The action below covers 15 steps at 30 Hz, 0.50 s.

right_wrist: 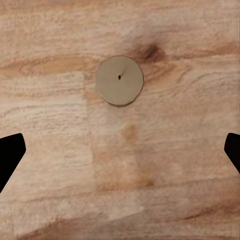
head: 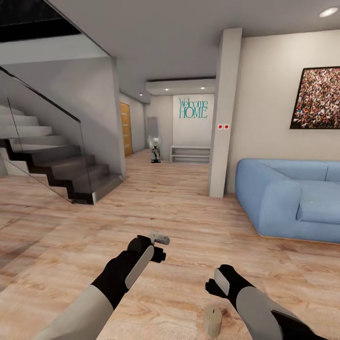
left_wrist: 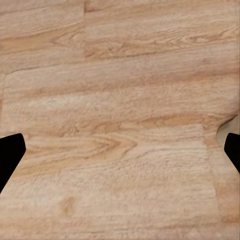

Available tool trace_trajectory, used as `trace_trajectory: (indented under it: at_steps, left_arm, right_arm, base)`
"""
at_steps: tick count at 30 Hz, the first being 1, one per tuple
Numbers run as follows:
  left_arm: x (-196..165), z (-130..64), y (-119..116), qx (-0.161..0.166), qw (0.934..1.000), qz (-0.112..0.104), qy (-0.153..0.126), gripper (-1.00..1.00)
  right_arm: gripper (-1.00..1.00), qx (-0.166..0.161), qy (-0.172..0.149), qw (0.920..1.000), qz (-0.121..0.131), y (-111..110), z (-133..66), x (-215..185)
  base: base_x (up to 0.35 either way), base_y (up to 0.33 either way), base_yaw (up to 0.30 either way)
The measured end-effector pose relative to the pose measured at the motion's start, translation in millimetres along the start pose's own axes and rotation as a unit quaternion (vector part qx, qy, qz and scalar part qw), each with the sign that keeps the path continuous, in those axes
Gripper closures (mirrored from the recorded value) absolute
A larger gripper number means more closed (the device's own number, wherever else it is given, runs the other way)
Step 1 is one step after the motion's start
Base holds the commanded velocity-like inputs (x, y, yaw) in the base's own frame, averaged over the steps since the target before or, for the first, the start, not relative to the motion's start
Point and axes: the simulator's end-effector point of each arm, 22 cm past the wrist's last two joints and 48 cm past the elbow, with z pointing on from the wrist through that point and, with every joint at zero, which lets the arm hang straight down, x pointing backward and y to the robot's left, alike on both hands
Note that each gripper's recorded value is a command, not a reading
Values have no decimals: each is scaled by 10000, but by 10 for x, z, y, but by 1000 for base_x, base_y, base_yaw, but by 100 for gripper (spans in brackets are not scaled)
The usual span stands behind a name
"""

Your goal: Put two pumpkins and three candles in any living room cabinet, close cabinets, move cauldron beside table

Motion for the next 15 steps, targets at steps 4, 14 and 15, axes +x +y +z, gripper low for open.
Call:
trace_trajectory:
  at_steps: [4,14,15]
  left_arm:
    - [-70,-55,-29,48,9998,-7,-209,-100]
    - [-227,-290,-159,237,9972,27,-708,-100]
    - [-248,-310,-169,258,9969,34,-738,-100]
  right_arm:
    - [-100,2,-2,10000,-1,-9,72,57]
    - [-100,-2,-3,10000,-3,-20,251,206]
    - [-100,1,17,10000,-5,-20,269,221]
  base:
    - [0,0,0]
    - [0,0,0]
    - [0,0,0]
